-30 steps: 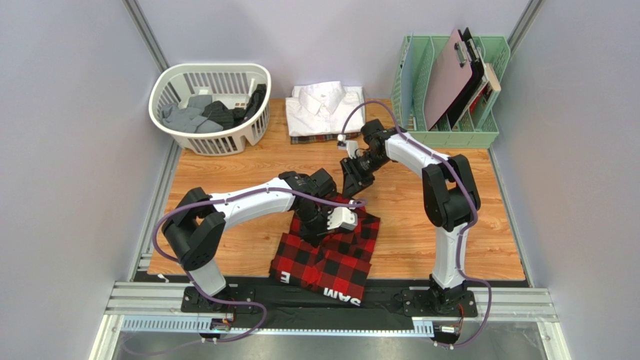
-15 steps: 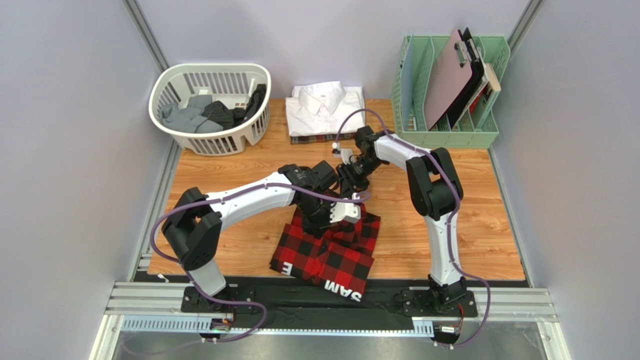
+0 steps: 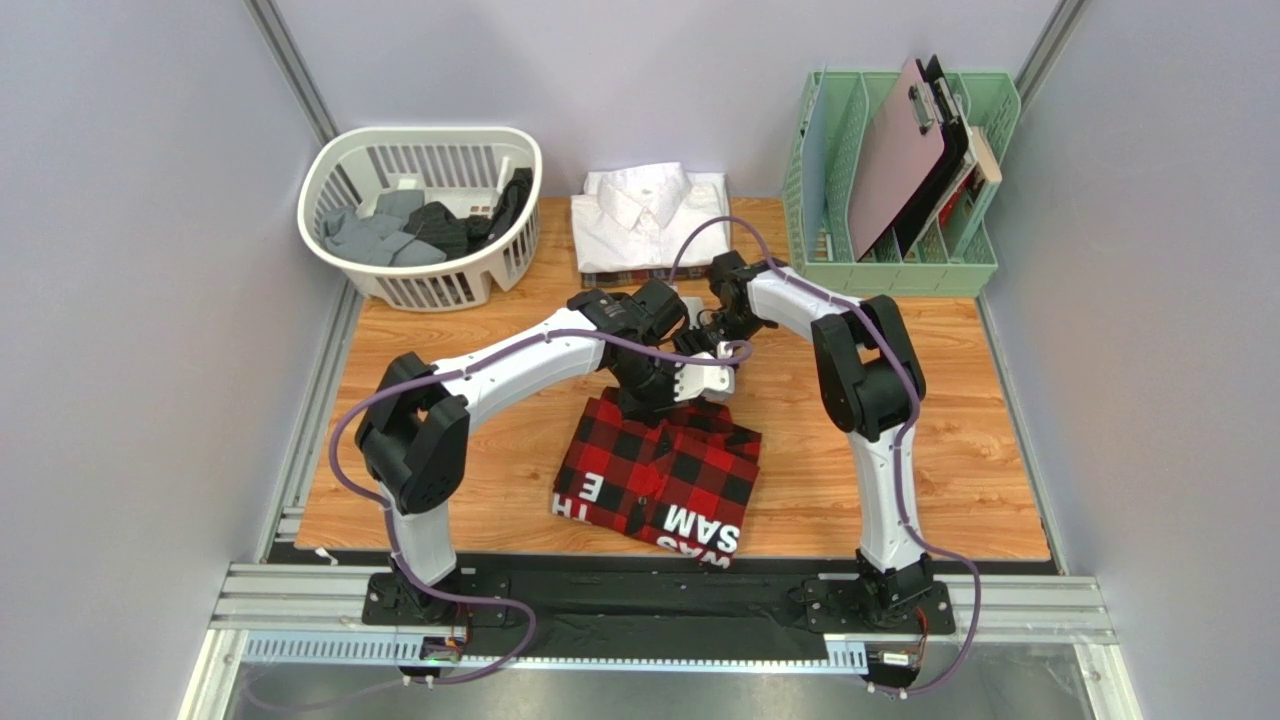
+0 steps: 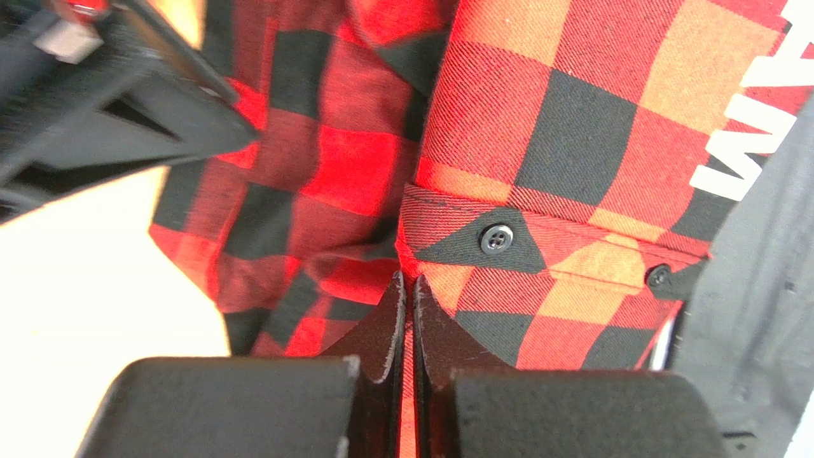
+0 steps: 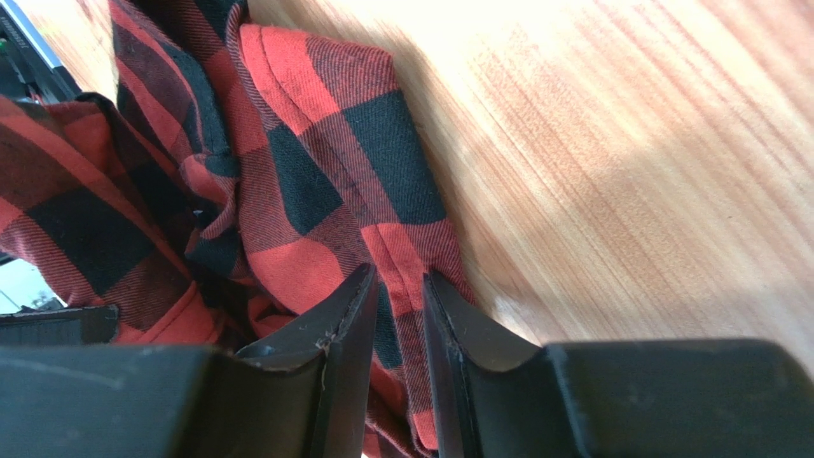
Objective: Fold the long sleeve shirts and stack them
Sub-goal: Fold the shirt
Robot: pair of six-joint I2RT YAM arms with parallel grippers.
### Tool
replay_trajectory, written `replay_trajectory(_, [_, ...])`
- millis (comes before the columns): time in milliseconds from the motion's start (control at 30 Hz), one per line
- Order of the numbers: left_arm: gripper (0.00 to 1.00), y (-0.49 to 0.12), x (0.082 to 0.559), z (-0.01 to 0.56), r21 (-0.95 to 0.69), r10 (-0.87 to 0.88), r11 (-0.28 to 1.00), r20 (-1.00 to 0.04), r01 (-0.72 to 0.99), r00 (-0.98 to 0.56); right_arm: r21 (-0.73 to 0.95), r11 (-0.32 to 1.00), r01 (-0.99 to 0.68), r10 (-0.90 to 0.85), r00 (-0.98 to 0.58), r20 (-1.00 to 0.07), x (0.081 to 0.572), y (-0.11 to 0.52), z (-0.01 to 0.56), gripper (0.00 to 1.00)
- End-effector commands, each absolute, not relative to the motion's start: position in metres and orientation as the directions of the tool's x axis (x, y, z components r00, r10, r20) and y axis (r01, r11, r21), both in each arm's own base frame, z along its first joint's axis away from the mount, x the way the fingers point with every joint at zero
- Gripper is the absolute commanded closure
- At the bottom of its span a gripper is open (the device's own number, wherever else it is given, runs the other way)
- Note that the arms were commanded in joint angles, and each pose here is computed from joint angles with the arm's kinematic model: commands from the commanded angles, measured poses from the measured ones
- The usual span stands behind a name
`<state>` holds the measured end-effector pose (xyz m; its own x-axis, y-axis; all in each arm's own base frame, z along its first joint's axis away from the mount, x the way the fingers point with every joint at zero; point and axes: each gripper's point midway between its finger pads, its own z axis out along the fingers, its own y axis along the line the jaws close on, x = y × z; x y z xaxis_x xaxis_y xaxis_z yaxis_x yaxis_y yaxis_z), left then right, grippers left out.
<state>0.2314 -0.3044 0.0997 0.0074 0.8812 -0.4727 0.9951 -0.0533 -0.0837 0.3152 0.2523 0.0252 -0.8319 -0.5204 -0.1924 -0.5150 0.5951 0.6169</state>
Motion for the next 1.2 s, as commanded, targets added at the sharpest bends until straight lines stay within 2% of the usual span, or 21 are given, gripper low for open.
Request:
replay_trajectory(0, [1.0,-0.313,0.261,0.109,-0.009,0.861,-0.061,-0.507,0.998,0.048,0.574,0.592,-0.565,-0.55,-0.805,-0.225,0.326,0.25,0.023,0.68])
replay_trajectory(167, [1.0,-0.313,0.275,0.1,0.015,0.858,-0.057,-0.511,0.998,0.057,0.581,0.585,-0.565,-0.555,-0.802,-0.221,0.323,0.25,0.024,0.68])
replay_trajectory(500, [1.0,-0.33,0.288,0.115,0.082,0.788,-0.043,-0.61,0.996,0.084,0.596,0.569,-0.566,-0.565,-0.796,-0.217,0.322,0.252,0.023,0.69])
replay_trajectory(967, [1.0,-0.329,0.325,0.098,0.114,0.788,0.05,-0.614,0.992,0.031,0.599,0.557,-0.576,-0.575,-0.787,-0.223,0.322,0.252,0.026,0.69])
replay_trajectory(1167, [1.0,-0.337,0.33,0.086,0.087,0.781,0.043,-0.624,0.995,0.021,0.598,0.555,-0.579,-0.577,-0.785,-0.225,0.325,0.254,0.025,0.69])
